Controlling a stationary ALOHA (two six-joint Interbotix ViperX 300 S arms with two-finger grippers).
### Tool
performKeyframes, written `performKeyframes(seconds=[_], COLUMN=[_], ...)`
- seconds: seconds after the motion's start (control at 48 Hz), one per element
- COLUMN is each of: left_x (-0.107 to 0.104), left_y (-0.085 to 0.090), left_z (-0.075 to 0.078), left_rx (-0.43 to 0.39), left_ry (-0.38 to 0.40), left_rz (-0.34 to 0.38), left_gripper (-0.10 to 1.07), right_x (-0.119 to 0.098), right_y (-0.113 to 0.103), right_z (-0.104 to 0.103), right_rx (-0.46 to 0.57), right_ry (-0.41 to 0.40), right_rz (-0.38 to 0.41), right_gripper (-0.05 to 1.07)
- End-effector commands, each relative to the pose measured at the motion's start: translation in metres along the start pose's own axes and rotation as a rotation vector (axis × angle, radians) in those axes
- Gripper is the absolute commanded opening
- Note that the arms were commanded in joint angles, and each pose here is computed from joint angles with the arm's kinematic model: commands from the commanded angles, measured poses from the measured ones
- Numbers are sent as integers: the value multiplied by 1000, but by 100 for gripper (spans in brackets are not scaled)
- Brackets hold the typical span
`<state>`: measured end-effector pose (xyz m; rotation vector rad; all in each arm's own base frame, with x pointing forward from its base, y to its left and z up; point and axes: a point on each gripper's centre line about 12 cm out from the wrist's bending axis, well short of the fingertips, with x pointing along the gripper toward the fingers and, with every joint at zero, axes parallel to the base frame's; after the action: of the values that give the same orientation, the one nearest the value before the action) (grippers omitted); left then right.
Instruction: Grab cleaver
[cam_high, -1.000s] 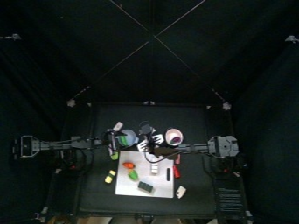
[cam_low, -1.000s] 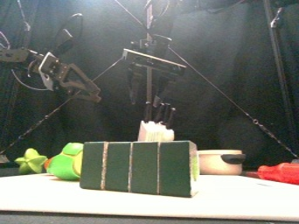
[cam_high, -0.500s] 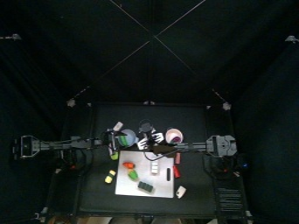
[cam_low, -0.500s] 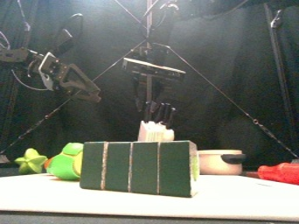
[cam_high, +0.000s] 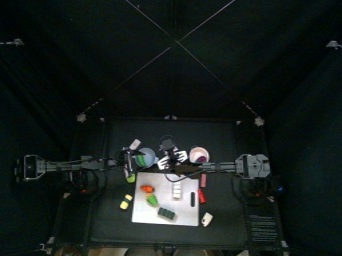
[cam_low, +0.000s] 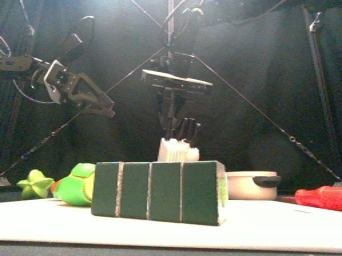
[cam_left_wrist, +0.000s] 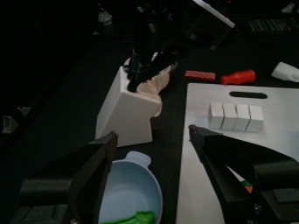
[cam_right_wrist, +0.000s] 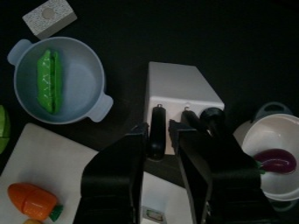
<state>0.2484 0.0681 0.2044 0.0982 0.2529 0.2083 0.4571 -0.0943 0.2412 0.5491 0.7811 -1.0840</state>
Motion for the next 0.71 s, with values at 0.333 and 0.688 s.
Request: performKeyframes(seconds=[0.333, 0.688], left_x=[1, 1], left_y=[1, 2], left_z=[5, 6], left_rx=[1, 2], left_ry=[-17, -18], left_rz=[4, 5], left_gripper=[99, 99], right_x=[-12, -21], right_y=[-2, -1], right_z=[13, 20], right_rx=[28, 26], right_ry=[-23, -44], right_rz=[13, 0], right_gripper=[58, 58])
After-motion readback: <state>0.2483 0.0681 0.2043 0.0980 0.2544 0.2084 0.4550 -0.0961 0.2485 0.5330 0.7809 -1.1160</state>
